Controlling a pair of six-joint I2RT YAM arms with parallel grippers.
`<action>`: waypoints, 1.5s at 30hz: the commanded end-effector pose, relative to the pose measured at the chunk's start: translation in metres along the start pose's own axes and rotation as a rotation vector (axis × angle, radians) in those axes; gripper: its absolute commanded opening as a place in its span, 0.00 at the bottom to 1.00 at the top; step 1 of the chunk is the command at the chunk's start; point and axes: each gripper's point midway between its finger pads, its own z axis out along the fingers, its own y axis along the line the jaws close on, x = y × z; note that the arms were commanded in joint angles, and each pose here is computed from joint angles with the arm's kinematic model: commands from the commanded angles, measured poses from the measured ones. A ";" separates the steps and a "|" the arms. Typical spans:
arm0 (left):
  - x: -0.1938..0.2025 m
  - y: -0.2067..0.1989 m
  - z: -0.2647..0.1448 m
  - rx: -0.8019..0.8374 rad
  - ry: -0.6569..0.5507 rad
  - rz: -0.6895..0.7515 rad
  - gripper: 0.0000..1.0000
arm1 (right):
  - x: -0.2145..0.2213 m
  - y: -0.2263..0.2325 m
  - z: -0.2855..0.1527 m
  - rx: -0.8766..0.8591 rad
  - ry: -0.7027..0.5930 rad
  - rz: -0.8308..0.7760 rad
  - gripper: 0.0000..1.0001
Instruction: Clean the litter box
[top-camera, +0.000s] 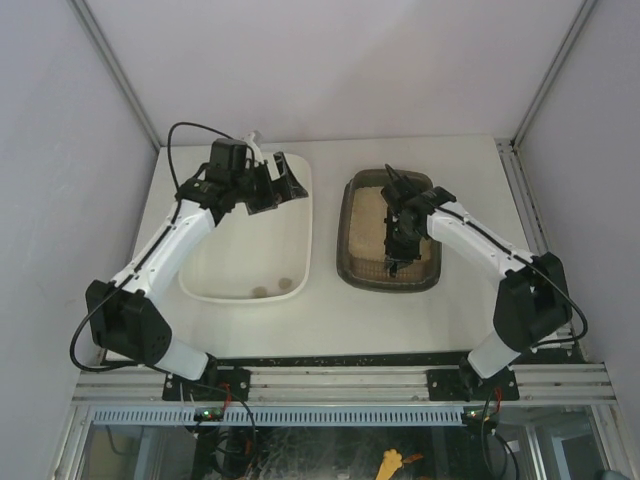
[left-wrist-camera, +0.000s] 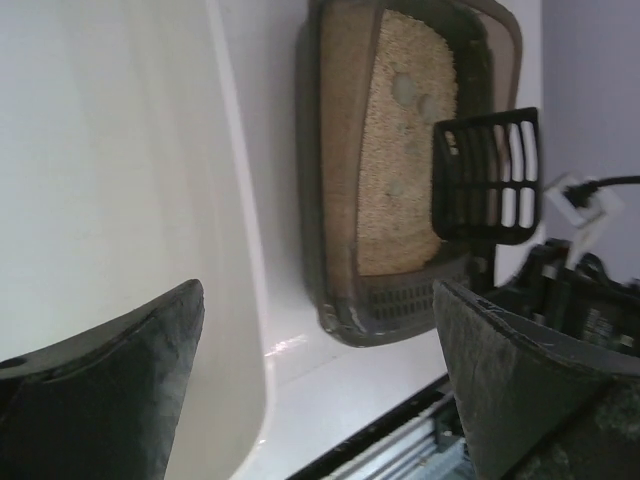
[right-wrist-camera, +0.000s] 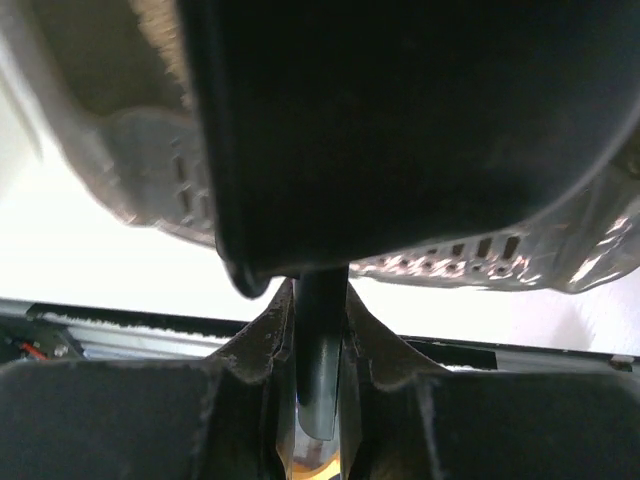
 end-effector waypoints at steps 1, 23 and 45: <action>0.003 -0.039 0.004 0.173 0.010 -0.139 1.00 | -0.010 -0.019 0.008 0.089 0.012 0.081 0.00; 0.020 0.039 -0.045 0.014 -0.089 -0.101 1.00 | -0.071 -0.039 0.049 0.194 0.060 0.142 0.00; 0.018 0.047 -0.041 -0.003 -0.102 -0.115 1.00 | -0.068 0.008 0.081 0.025 0.170 0.098 0.00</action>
